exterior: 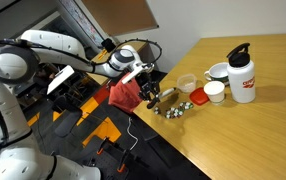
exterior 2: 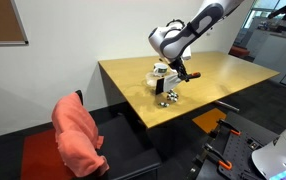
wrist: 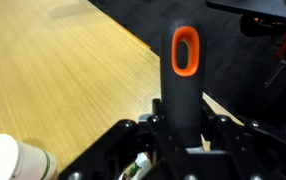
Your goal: Sweep the candy to the right
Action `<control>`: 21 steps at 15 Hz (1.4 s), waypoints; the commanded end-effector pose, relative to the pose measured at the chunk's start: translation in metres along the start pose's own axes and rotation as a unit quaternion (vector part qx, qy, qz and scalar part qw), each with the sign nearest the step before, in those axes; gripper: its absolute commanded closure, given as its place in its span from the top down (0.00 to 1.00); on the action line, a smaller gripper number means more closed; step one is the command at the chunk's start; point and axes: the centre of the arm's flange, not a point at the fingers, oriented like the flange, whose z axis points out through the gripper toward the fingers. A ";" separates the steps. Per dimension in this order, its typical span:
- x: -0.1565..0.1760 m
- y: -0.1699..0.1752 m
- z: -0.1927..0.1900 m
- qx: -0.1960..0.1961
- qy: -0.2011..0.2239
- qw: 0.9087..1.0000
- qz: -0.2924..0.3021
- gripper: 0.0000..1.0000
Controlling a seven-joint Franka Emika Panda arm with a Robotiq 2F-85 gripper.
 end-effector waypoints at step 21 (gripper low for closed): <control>-0.019 -0.133 -0.028 -0.196 0.063 0.937 -0.282 0.12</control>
